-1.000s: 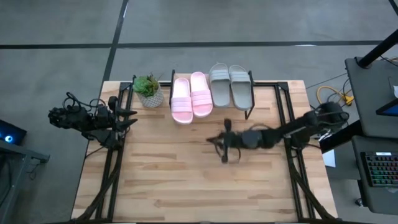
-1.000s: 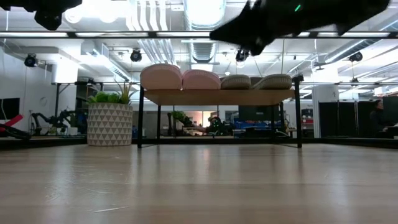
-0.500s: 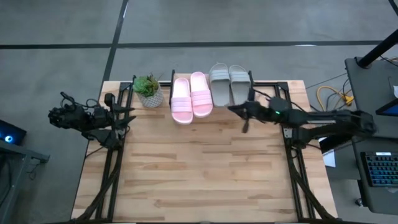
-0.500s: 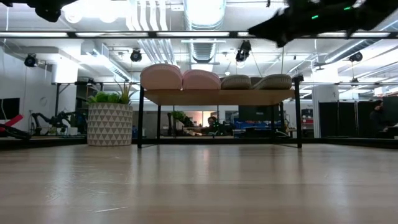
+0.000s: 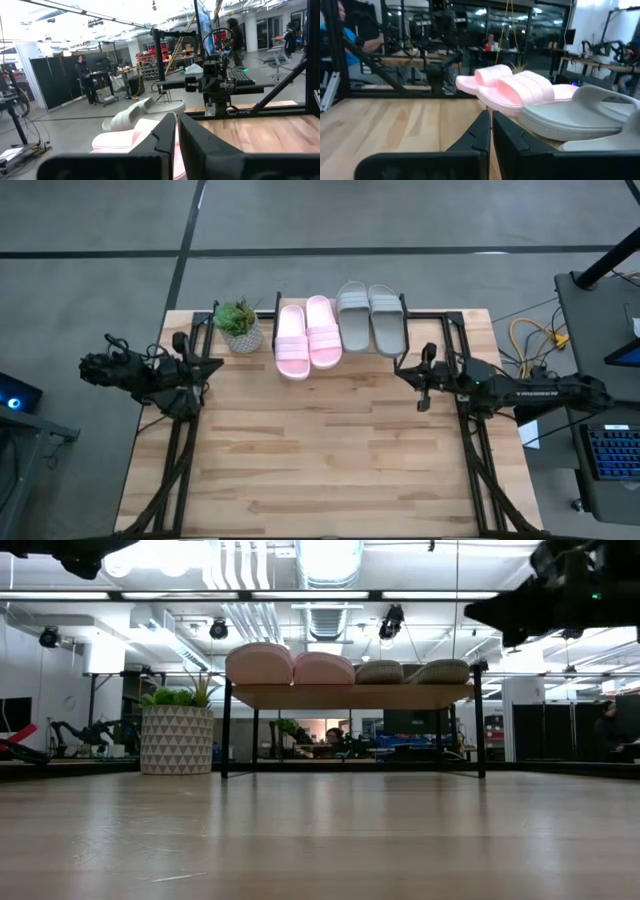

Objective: Pick and place slides into the shelf
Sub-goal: Return to Home Position

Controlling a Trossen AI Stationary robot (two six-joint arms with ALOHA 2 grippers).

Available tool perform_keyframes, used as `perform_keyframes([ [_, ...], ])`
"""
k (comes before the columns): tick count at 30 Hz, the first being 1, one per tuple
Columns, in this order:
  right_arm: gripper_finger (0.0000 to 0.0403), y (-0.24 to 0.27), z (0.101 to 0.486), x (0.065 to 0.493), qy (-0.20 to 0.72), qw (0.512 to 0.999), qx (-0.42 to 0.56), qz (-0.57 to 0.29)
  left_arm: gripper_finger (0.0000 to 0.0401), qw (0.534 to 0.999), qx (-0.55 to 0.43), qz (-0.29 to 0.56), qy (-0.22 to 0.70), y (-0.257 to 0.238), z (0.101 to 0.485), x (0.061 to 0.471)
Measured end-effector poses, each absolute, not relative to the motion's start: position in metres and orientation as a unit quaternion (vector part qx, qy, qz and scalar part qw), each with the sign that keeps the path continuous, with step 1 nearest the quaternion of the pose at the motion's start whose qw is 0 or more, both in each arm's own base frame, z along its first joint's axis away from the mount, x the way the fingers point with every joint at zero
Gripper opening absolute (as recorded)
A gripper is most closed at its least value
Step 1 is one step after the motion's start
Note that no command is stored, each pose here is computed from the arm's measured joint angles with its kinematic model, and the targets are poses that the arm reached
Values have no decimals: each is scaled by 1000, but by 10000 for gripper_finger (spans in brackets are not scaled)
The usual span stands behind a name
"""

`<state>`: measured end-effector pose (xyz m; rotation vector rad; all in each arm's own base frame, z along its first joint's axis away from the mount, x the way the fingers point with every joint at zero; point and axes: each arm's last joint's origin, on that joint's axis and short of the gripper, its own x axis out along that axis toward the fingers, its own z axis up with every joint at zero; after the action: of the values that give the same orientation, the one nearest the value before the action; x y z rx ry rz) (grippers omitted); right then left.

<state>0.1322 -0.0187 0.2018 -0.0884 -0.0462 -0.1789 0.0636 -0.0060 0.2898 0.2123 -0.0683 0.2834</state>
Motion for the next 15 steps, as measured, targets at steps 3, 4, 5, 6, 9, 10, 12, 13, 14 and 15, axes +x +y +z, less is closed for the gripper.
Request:
perform_keyframes([
  [3, 8, -18, 196, 124, -30, 995, -44, -89, 9, 984, 105, 142, -36, -6, 290, 64],
  [4, 8, -17, 195, 121, -28, 995, -44, -90, 7, 983, 106, 143, -38, -6, 291, 63],
  [5, 8, -17, 195, 119, -26, 995, -38, -91, 4, 983, 110, 144, -40, -6, 291, 63],
  [6, 8, -17, 194, 118, -24, 995, -29, -93, 2, 982, 112, 146, -41, -6, 292, 63],
  [9, 8, -17, 187, 115, -13, 993, -11, -113, 1, 981, 114, 154, -39, -5, 292, 63],
  [10, 8, -17, 184, 114, -13, 993, -13, -113, 1, 980, 114, 155, -39, -5, 292, 63],
  [12, 8, -14, 182, 113, -23, 994, -21, -103, 1, 980, 116, 155, -37, -5, 291, 63],
  [13, 8, -13, 182, 111, -29, 995, -21, -98, 1, 980, 115, 155, -37, -5, 291, 63],
  [14, 8, -12, 181, 110, -34, 995, -21, -93, 0, 980, 115, 155, -37, -5, 291, 63],
  [15, 8, -10, 180, 109, -36, 995, -18, -88, 0, 980, 115, 155, -37, -5, 291, 63],
])
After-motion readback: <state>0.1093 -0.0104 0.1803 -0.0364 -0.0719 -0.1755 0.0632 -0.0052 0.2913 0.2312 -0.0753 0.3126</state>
